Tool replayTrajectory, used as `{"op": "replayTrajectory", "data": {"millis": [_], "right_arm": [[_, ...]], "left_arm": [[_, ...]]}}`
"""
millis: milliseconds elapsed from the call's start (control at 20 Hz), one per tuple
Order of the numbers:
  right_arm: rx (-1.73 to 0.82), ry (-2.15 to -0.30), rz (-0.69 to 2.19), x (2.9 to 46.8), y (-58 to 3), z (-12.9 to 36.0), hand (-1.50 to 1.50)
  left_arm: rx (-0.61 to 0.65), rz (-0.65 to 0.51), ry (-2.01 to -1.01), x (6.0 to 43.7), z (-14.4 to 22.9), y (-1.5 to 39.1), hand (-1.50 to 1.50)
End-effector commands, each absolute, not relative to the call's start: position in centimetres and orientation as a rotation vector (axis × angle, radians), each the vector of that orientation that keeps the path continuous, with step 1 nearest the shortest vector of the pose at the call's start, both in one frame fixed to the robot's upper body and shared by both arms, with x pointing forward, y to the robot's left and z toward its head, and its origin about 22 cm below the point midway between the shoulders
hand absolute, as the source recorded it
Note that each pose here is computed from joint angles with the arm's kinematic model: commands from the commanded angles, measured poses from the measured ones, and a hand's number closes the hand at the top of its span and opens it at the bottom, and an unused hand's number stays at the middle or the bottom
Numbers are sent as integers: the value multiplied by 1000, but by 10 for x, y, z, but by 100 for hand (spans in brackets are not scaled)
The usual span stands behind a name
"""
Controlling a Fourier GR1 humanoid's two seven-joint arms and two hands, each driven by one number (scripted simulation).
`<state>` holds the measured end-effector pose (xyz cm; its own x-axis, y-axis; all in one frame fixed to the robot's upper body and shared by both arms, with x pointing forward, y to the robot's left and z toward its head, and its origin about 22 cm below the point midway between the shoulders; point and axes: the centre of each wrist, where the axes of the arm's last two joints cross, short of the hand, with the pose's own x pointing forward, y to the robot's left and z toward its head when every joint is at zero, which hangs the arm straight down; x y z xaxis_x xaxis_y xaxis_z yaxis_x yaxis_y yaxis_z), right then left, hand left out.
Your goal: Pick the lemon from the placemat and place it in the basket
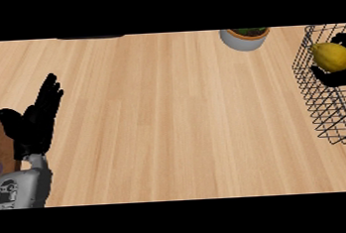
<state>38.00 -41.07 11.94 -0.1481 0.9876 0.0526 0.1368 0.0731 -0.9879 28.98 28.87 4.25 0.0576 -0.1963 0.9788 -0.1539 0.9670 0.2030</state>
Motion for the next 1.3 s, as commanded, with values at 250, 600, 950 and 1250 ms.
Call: {"op": "replayTrajectory", "data": {"millis": [250, 600, 950, 1250], "right_arm": [[-1248, -1359, 1265, 389, -408, 106, 150], [-1244, -1321, 1312, 378, -428, 84, 150], [-1182, -1268, 1299, 392, -410, 76, 150], [-1143, -1226, 1271, 383, -439, 86, 150]], "left_arm": [[277, -48, -1526, 293, 49, 285, 0], [276, -40, -1531, 286, 57, 283, 0], [278, -47, -1531, 288, 51, 286, 0], [262, -49, -1539, 295, 53, 287, 0]]}}
